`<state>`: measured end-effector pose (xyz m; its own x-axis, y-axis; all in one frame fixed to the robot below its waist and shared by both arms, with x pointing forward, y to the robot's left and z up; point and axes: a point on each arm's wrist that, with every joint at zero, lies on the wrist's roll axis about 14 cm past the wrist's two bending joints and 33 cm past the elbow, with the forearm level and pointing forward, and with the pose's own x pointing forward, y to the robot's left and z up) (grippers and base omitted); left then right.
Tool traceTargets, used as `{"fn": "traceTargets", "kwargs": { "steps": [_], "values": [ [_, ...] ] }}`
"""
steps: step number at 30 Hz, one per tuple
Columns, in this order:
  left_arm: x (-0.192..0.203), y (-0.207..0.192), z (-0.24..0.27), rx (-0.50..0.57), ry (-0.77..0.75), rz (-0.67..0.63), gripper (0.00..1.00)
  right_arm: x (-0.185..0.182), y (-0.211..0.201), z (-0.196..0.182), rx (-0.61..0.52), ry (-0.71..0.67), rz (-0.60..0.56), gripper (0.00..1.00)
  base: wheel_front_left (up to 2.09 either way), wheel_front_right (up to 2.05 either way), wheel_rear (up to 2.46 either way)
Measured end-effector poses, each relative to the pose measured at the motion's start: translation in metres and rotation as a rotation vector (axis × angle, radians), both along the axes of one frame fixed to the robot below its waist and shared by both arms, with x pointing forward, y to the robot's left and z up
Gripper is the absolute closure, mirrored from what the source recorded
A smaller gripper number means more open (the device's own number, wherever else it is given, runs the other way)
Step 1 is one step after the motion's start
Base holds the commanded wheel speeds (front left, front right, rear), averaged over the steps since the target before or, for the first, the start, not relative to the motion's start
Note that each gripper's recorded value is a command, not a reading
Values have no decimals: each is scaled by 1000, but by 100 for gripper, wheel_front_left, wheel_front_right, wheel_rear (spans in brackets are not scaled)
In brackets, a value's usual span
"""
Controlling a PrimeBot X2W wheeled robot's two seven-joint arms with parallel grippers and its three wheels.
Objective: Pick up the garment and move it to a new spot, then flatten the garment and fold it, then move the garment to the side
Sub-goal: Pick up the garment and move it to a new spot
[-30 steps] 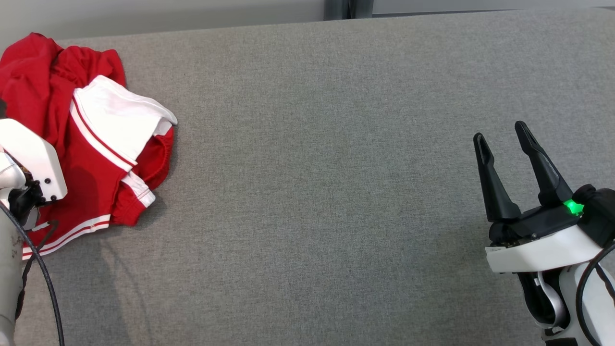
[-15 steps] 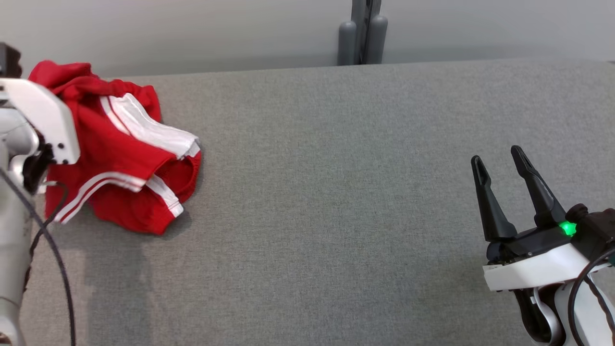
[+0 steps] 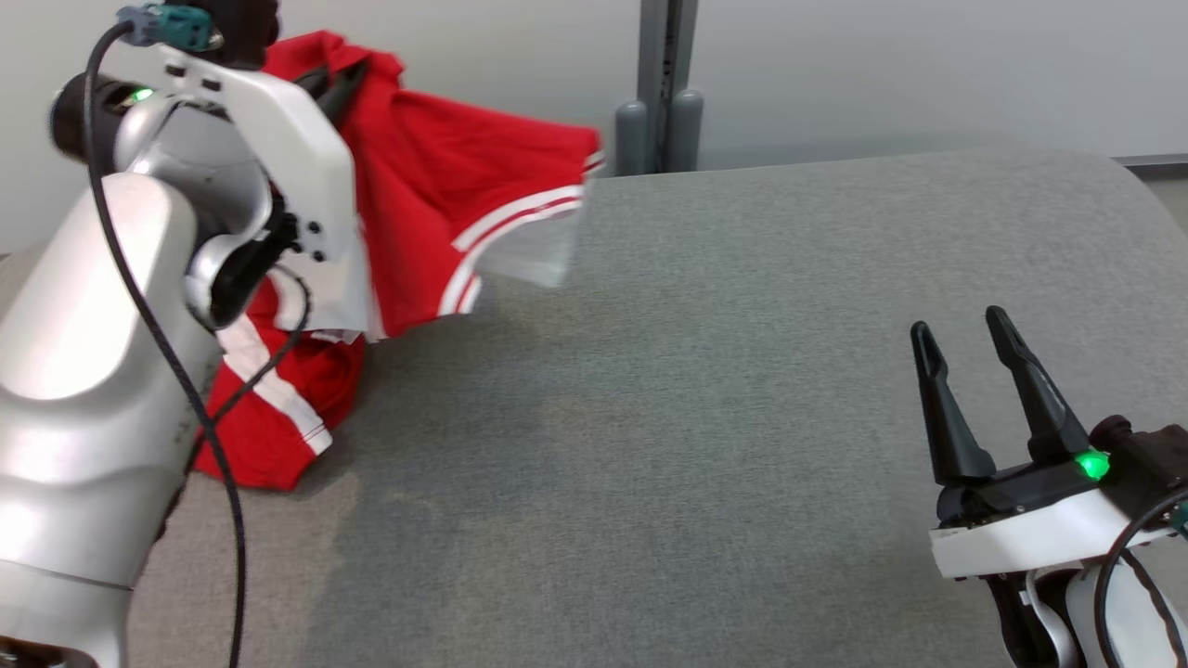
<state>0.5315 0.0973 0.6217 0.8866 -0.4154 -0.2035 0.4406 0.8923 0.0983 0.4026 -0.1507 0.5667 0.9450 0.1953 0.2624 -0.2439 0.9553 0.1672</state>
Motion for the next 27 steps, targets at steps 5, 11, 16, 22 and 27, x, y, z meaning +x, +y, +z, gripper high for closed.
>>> {"fn": "traceTargets", "kwargs": {
  "steps": [5,11,16,22,27],
  "values": [
    [-21,-71,22,-134,-19,-185,100,-10,-24,2,4,-2,-72,0,0,0,0],
    [-53,-142,18,-277,40,-368,100,-18,-49,3,5,-5,-149,0,0,0,0],
    [-75,-177,-14,-306,134,-452,100,-22,-62,1,-2,3,-187,0,0,0,0],
    [-75,-152,-98,-175,288,-377,90,-21,-71,-1,-5,8,-208,0,0,0,0],
    [-59,-103,-141,-29,294,-223,0,-17,-69,-3,-8,13,-200,0,0,0,0]
  ]
}}
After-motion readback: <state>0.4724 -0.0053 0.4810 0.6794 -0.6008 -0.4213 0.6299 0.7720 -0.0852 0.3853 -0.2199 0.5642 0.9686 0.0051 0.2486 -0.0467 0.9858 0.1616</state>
